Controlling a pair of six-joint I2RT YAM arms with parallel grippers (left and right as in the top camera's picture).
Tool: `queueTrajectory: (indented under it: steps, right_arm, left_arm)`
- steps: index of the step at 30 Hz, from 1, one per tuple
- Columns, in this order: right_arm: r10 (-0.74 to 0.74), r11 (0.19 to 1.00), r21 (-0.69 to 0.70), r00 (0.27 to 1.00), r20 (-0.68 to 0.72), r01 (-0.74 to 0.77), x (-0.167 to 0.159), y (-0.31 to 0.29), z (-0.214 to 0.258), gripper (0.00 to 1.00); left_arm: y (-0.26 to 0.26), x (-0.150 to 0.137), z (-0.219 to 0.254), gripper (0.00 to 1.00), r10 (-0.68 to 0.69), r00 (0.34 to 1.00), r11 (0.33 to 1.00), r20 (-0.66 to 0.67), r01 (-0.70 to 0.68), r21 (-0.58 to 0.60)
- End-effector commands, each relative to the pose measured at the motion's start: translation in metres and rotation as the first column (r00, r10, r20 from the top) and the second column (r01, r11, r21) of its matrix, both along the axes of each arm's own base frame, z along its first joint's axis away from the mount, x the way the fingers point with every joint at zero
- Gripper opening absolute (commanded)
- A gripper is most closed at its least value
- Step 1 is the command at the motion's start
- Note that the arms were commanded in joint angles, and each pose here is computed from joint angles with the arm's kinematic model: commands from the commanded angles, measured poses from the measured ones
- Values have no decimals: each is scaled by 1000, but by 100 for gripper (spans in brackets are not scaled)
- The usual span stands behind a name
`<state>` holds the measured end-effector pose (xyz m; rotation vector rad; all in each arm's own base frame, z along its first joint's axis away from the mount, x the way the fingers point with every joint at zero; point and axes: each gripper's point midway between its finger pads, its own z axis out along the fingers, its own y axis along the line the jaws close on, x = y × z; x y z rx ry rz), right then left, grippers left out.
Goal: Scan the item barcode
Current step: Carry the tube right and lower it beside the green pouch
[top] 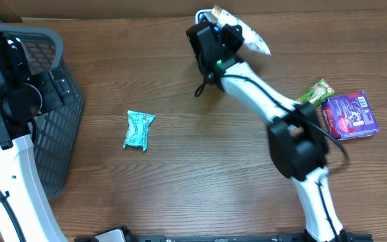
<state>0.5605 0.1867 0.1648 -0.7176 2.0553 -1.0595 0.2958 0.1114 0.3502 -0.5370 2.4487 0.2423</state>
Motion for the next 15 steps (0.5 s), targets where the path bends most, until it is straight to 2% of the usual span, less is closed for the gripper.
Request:
queueTrajectory:
  steps: [1,4,6,7,8,11,12,14,15]
  right_arm:
    - [-85,833,554,991,100,15,-40,7,98,4]
    - [-60,593,792,989,-135,144,-72,8,82,4]
    - [-27,439,855,956,-292,274,-86,5,66,4]
    - [-21,386,863,938,-346,327,-89,1,59,4]
    - [-23,297,856,899,-437,423,-92,-8,41,4]
    - [-94,208,809,835,-543,550,-89,-36,2,6]
    - [-122,188,796,817,-563,576,-88,-46,-10,14]
    - [-173,157,766,781,-601,624,-86,-65,-37,13]
    - [-196,140,751,761,-618,645,-87,-74,-49,8]
  left_arm:
    - [0,1,5,99,10,1000,1000,21,-10,-6]
    - [0,1,5,100,10,1000,1000,21,-10,-6]
    - [0,1,5,100,10,1000,1000,21,-10,-6]
    - [0,1,5,100,10,1000,1000,21,-10,-6]
    - [0,1,5,100,10,1000,1000,21,-9,-6]
    - [0,1,5,100,10,1000,1000,21,-10,-6]
    - [0,1,5,100,10,1000,1000,21,-10,-6]
    - [0,1,5,100,10,1000,1000,21,-10,-6]
    - [0,1,5,100,10,1000,1000,21,-10,-6]
